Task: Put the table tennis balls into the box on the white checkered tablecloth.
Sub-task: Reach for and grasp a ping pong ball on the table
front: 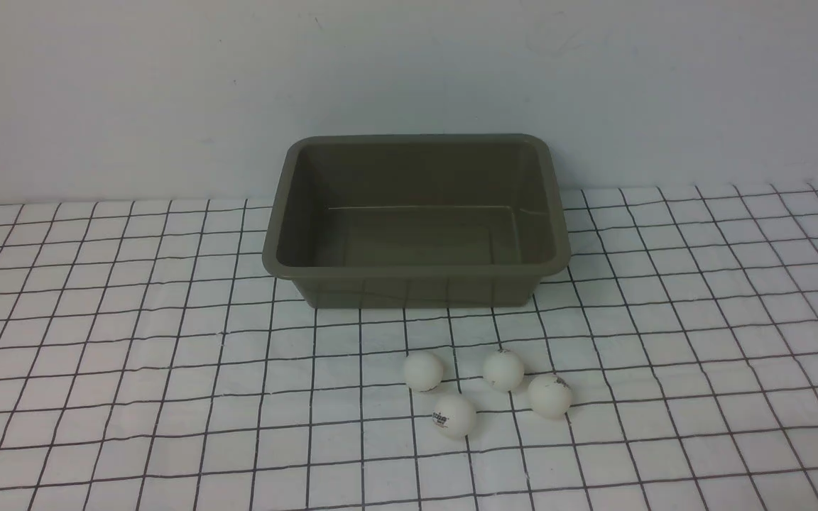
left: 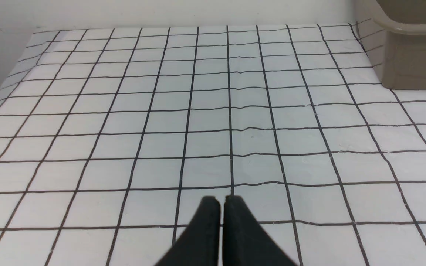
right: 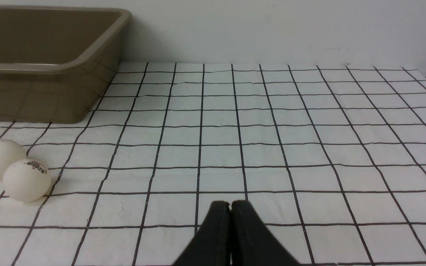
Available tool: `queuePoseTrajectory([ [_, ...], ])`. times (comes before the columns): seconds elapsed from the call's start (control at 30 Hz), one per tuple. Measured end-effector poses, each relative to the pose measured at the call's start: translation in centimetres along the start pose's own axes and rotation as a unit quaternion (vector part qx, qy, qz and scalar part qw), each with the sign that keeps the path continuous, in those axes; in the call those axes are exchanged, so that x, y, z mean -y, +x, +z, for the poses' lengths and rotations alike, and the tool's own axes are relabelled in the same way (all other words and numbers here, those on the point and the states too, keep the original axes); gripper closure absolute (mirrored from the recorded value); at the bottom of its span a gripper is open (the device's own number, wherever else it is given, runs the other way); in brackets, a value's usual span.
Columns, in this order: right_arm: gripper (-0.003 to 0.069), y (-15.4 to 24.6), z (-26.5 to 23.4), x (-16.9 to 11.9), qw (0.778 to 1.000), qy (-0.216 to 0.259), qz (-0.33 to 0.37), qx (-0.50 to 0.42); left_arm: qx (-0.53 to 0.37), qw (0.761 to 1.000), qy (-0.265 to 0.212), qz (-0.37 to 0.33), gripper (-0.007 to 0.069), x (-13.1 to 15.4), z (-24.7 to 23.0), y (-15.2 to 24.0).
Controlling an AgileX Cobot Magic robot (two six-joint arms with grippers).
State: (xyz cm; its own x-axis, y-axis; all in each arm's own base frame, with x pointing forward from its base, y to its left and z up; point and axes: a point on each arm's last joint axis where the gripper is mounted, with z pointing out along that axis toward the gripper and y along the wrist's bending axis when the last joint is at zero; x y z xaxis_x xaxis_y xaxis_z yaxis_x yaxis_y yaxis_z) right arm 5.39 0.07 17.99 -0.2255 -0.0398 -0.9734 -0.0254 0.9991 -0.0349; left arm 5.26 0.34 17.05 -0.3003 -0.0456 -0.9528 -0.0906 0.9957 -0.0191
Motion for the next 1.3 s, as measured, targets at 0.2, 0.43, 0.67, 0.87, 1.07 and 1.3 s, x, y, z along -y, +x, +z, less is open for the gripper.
queuePoseTrajectory([
  [0.2,0.0669,0.0,0.0,0.0,1.0,0.0,0.0,0.0,0.0,1.0,0.0,0.0,0.0629,0.0,0.0,0.0],
  [0.43,0.0669,0.0,0.0,0.0,1.0,0.0,-0.004,0.0,0.0,1.0,0.0,0.0,0.0629,0.0,0.0,0.0],
  [0.67,0.0669,0.0,0.0,0.0,1.0,0.0,-0.005,0.0,0.0,1.0,0.0,0.0,0.0629,0.0,0.0,0.0],
  [0.87,0.0669,0.0,0.0,0.0,1.0,0.0,-0.005,0.001,0.0,1.0,0.0,0.0,0.0629,0.0,0.0,0.0],
  [1.07,0.0669,-0.2,0.0,-0.4,0.991,-0.024,0.13,0.012,0.0,1.0,0.0,0.0,0.0629,0.0,0.0,0.0],
  [1.3,0.0669,-0.9,-0.1,-1.4,0.871,-0.096,0.482,0.018,0.0,1.0,0.0,0.0,0.0629,0.0,0.0,0.0],
])
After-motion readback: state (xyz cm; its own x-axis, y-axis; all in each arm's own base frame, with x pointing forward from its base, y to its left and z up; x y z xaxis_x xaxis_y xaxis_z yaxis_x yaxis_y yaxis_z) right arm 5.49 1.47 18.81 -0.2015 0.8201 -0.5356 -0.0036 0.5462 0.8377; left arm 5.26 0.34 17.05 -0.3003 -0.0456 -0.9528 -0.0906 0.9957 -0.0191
